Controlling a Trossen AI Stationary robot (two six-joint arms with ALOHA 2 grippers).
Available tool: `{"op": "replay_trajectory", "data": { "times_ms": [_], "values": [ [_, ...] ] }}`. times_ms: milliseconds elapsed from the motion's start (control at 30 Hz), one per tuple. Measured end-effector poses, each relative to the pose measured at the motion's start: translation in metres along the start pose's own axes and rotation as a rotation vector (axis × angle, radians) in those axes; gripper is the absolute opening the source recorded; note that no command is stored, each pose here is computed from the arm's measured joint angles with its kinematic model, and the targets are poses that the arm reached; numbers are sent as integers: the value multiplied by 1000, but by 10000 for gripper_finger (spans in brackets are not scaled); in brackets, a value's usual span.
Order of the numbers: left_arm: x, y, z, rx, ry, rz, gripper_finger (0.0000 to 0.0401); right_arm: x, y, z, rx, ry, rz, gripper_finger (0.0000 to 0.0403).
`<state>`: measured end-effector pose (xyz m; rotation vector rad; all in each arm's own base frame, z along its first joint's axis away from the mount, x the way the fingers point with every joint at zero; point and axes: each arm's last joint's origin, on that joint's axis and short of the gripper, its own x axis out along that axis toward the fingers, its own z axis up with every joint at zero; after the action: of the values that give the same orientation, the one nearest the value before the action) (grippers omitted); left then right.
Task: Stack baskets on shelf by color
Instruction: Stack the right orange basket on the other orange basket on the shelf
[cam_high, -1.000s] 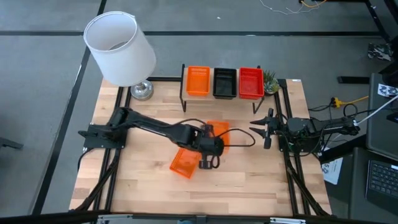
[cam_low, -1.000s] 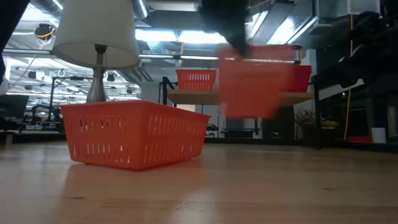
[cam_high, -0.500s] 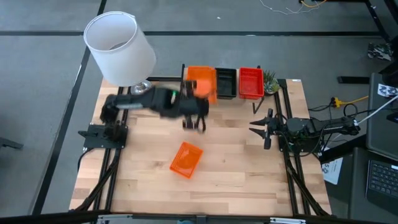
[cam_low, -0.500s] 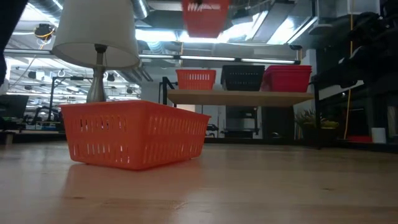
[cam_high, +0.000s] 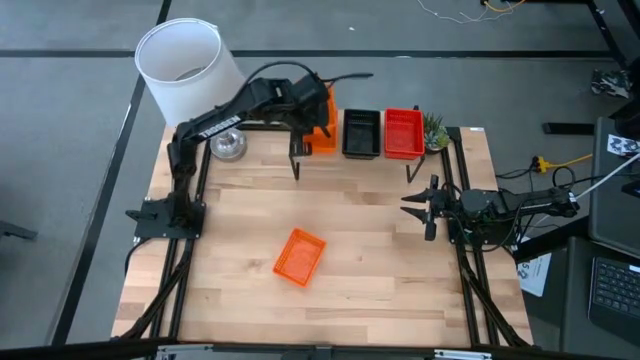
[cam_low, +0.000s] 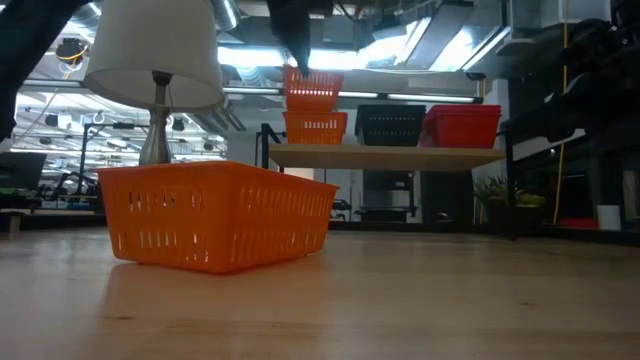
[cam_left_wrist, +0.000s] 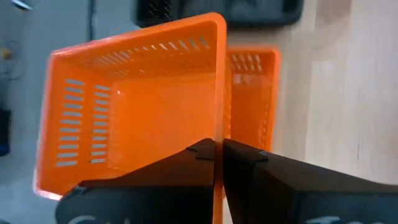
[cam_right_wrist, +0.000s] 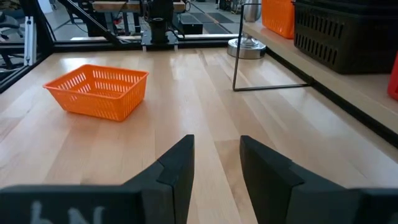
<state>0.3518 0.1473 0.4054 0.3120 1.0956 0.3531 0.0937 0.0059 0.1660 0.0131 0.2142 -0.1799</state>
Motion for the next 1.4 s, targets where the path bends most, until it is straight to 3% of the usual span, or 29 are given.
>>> {"op": "replay_trajectory", "data": {
  "times_ms": [333,767,1167,1400],
  "values": [
    [19,-6,-2,34,8,-50,0,0,0,0,0,0,0,131],
    [17,-21,6,34,-15,-59,0,0,0,0,0,1,0,131],
    [20,-21,6,-42,11,-32,0,0,0,0,0,1,0,131],
    [18,-28,9,-35,2,-40,31,0,0,0,0,1,0,131]
  ]
}}
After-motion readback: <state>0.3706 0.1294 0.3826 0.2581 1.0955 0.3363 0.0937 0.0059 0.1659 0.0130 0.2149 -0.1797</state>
